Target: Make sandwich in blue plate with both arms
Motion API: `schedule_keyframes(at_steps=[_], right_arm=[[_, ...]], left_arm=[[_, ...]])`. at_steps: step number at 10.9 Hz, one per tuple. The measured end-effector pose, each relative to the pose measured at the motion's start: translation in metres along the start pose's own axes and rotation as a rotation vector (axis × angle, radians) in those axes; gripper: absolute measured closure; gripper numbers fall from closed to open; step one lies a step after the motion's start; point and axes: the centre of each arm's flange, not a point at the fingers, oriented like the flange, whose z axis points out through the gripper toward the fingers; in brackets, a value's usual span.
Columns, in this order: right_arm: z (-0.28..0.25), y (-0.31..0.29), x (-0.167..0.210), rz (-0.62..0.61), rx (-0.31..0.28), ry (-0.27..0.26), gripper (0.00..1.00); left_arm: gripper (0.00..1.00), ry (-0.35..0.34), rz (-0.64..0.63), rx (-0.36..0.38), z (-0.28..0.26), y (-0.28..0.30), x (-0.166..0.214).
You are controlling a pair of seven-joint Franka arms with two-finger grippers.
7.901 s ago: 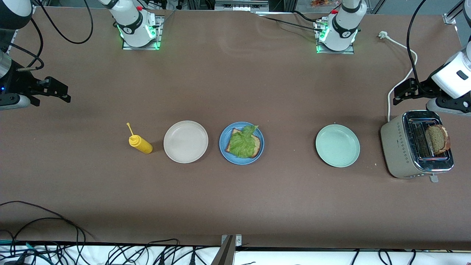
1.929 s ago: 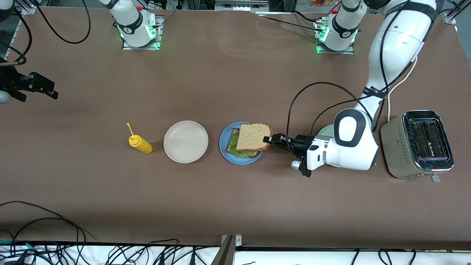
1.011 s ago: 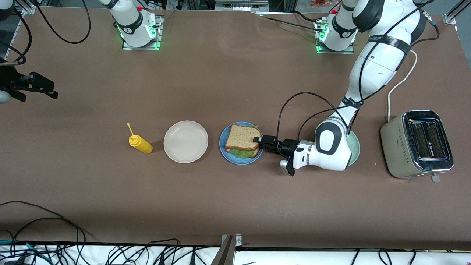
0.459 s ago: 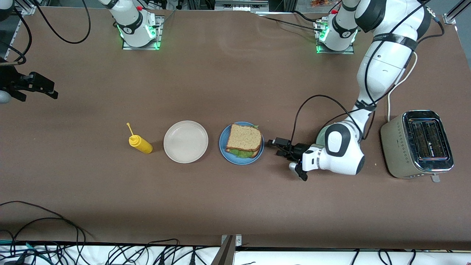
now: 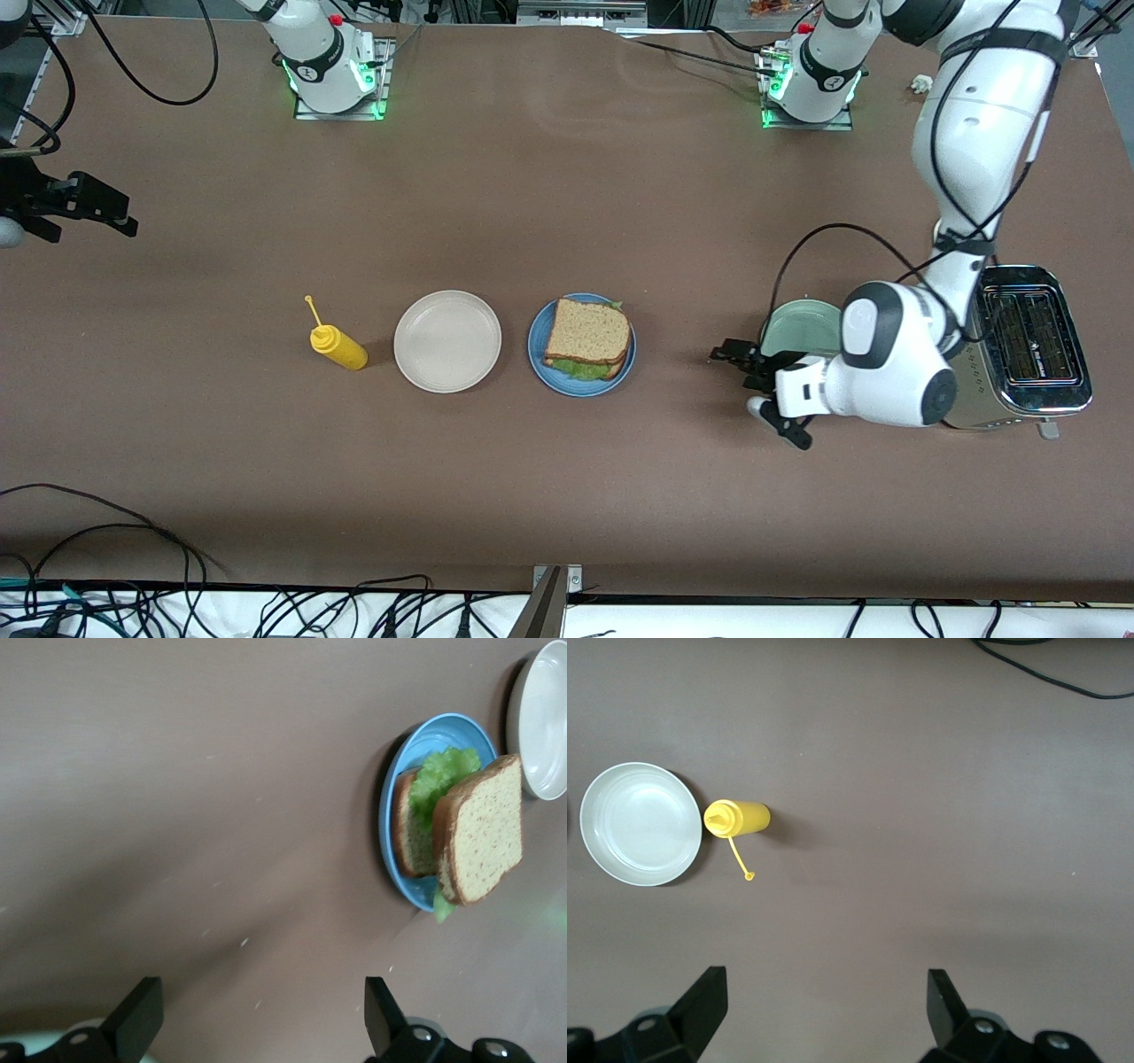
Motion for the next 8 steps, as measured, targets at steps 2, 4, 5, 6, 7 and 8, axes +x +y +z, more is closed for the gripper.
schedule_keyframes(at_steps=[2,4,5,6,7,8], right_arm=[[-0.004,0.007,-0.002,0.012,-0.001,0.001,0.00],[-0.005,0.008,-0.002,0.013,-0.001,0.001,0.00],[-0.005,0.007,-0.002,0.013,-0.001,0.000,0.00],[-0.005,0.007,-0.002,0.013,-0.001,0.000,0.00],[-0.005,0.007,-0.002,0.012,-0.001,0.000,0.00],[-0.005,0.007,-0.002,0.013,-0.001,0.000,0.00]], left_arm=[[0.00,-0.026,0.014,0.134,-0.042,0.011,-0.006],[0.00,-0.054,0.023,0.257,-0.084,0.030,-0.014],[0.00,-0.057,0.024,0.302,-0.108,0.039,-0.020],[0.00,-0.050,0.019,0.331,-0.133,0.044,-0.029],[0.00,-0.041,0.009,0.342,-0.157,0.049,-0.039],[0.00,-0.036,-0.001,0.352,-0.180,0.056,-0.049]])
